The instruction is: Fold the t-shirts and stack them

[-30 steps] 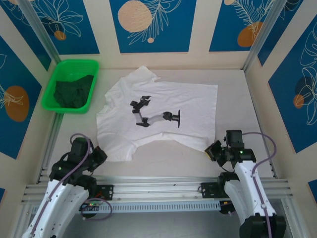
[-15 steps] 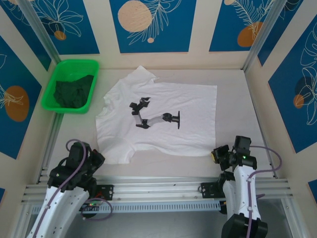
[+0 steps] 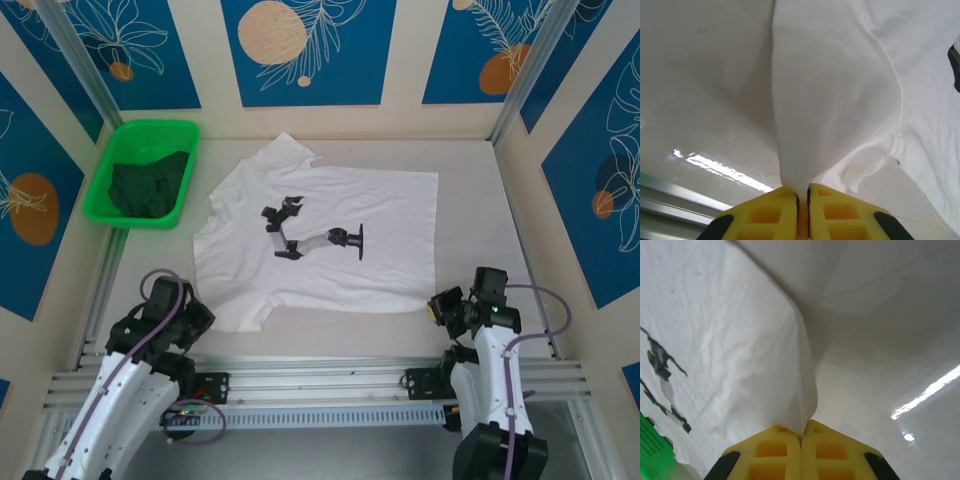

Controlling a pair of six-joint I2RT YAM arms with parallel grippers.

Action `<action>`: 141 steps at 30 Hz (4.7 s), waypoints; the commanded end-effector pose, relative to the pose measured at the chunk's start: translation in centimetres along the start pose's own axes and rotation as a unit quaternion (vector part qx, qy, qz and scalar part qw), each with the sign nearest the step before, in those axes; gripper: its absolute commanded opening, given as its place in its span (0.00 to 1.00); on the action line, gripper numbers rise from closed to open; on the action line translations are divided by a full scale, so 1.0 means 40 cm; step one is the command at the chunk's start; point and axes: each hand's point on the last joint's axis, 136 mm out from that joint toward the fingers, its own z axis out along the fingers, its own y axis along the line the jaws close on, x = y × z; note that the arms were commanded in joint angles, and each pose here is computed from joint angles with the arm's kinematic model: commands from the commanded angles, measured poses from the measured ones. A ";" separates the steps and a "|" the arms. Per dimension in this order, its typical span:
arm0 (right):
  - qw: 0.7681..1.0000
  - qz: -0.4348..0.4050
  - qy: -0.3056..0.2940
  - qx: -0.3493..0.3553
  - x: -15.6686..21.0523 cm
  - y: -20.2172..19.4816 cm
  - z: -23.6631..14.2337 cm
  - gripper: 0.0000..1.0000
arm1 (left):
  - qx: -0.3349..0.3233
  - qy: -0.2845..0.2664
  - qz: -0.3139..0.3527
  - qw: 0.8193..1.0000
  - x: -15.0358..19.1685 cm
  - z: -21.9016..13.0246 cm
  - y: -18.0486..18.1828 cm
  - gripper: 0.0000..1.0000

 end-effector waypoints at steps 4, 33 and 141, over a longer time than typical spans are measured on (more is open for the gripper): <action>0.997 -0.055 -0.019 0.049 -0.043 0.072 -0.021 0.00 | 0.046 -0.035 0.053 0.997 -0.100 -0.032 -0.164 0.13; 0.990 -0.022 0.012 0.142 -0.230 0.210 0.185 0.00 | -0.023 -0.014 0.064 0.998 -0.452 0.244 -0.453 0.12; 0.968 -0.161 0.006 0.192 -0.140 0.104 0.171 0.16 | -0.053 -0.056 0.028 0.997 -0.375 0.333 -0.135 0.14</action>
